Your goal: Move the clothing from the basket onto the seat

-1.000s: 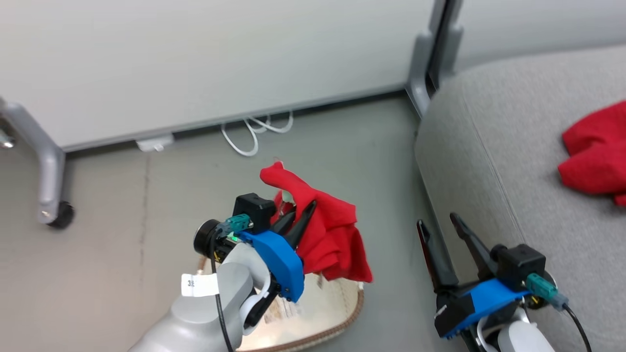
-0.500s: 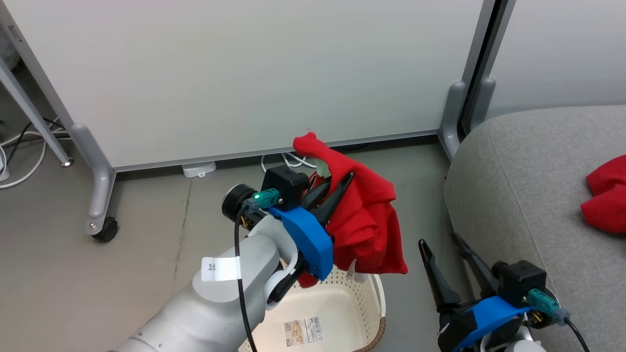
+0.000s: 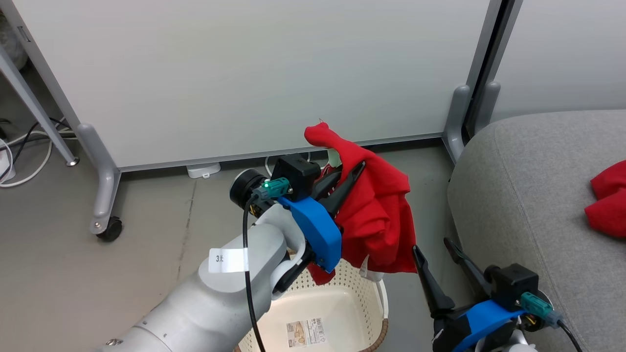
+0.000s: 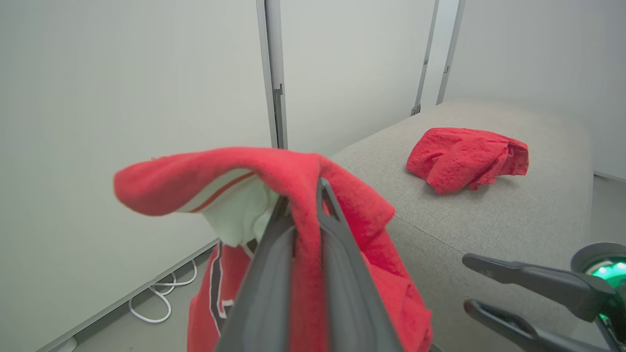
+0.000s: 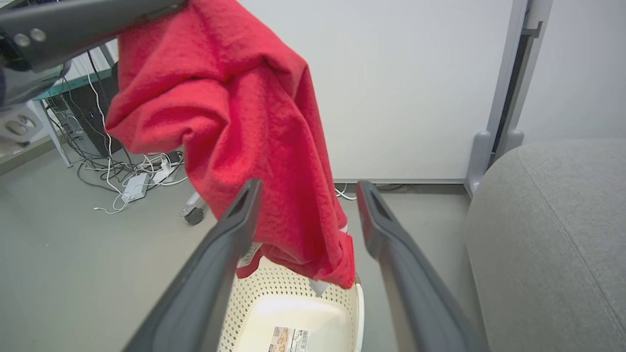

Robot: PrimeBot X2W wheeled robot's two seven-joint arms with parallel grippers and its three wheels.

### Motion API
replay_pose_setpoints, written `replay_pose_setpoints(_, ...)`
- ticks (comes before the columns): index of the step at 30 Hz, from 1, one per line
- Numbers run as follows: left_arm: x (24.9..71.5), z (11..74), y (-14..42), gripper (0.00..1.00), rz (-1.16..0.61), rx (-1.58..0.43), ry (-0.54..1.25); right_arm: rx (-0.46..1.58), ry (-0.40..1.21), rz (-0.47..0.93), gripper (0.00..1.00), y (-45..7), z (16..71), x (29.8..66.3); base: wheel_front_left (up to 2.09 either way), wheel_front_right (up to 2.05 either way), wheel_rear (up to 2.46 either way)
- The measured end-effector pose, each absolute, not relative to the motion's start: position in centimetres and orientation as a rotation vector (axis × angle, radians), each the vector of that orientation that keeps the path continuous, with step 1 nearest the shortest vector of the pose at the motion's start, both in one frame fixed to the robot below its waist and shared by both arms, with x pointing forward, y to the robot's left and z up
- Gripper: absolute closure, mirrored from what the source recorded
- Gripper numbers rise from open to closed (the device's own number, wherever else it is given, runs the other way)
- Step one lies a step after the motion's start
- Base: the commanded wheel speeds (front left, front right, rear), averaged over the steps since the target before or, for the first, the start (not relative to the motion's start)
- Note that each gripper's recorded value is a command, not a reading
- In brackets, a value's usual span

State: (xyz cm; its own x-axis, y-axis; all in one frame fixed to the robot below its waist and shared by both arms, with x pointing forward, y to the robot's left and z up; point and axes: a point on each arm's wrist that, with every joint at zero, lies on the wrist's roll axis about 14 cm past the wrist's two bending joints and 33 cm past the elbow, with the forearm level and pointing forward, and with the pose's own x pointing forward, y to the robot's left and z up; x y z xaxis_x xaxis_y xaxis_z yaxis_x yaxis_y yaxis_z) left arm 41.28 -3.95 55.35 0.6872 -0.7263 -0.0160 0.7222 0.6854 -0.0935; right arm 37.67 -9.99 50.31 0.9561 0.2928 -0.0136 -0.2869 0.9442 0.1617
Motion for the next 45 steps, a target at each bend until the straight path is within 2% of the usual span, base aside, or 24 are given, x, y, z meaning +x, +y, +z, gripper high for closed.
replay_pose_setpoints(10,41.4,54.7,-4.2,1.00,-0.815,-0.089,0.072,0.122,0.063,0.381,0.00,-7.3,50.1,37.9,0.00,0.00,0.00)
replay_pose_setpoints(25,41.2,54.1,-4.3,1.00,-0.821,-0.100,0.092,-0.002,0.122,0.514,0.00,-3.3,49.1,40.4,0.00,0.00,0.00)
replay_pose_setpoints(45,40.9,53.9,-4.2,1.00,-0.825,-0.099,0.100,0.010,0.085,0.527,0.00,-2.7,50.2,43.2,0.00,0.00,0.00)
